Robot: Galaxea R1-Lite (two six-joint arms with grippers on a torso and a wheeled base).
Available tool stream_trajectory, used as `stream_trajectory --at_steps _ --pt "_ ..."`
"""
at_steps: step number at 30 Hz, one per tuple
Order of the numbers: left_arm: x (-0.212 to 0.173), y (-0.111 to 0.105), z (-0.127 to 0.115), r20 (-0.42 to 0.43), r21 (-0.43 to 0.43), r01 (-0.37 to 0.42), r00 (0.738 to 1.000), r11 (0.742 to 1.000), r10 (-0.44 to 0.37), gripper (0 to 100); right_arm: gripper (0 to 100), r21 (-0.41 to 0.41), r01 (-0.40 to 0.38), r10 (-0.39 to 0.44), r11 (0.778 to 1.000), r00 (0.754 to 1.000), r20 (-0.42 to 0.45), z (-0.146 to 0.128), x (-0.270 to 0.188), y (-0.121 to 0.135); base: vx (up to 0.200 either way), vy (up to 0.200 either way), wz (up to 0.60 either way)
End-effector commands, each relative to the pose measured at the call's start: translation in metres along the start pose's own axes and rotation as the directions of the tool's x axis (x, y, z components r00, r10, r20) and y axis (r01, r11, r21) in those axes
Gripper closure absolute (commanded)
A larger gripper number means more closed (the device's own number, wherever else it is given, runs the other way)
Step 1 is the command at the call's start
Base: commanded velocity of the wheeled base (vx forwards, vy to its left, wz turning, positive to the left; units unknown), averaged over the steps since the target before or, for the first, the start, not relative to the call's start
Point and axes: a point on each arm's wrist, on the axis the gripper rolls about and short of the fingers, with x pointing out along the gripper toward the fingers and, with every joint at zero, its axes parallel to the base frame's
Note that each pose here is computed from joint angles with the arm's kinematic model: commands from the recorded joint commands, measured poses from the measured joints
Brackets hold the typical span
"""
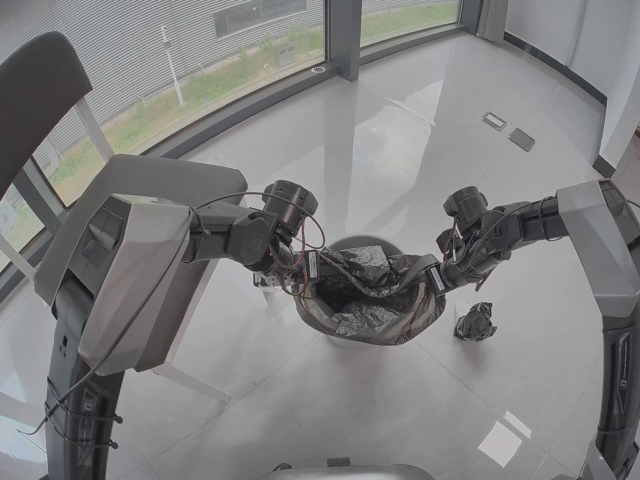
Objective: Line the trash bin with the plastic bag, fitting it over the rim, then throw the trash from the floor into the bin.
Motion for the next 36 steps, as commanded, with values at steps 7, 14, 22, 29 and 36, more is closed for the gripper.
stream_trajectory --at_steps 7,14,22,29,36 --pt "0.036 0.004 -0.013 -0.046 0.001 -0.044 0.998 0.999 0.044 100 100 0.01 0.018 -0.018 1.0 1.0 0.018 0.007 0.013 -0.013 0.0 0.0 0.0" --pt "0.054 0.013 -0.022 -0.082 -0.059 -0.084 0.993 0.995 0.079 100 100 0.028 0.025 -0.027 0.999 0.998 0.048 0.016 0.02 -0.018 0.0 0.0 0.0" --pt "0.038 0.036 -0.018 -0.189 -0.171 -0.183 0.97 0.968 0.15 100 0 0.063 0.029 -0.036 0.998 0.993 0.116 0.029 0.005 -0.018 0.0 0.0 0.0" --pt "0.034 0.026 -0.022 -0.198 -0.185 -0.172 0.971 0.968 0.134 100 0 0.054 0.025 -0.032 0.998 0.988 0.148 0.035 -0.014 -0.013 0.0 0.0 0.0" --pt "0.041 0.014 -0.035 -0.223 -0.159 -0.167 0.966 0.973 0.129 100 0 0.053 0.024 -0.032 0.998 0.988 0.153 0.035 -0.023 -0.012 0.0 0.0 0.0"
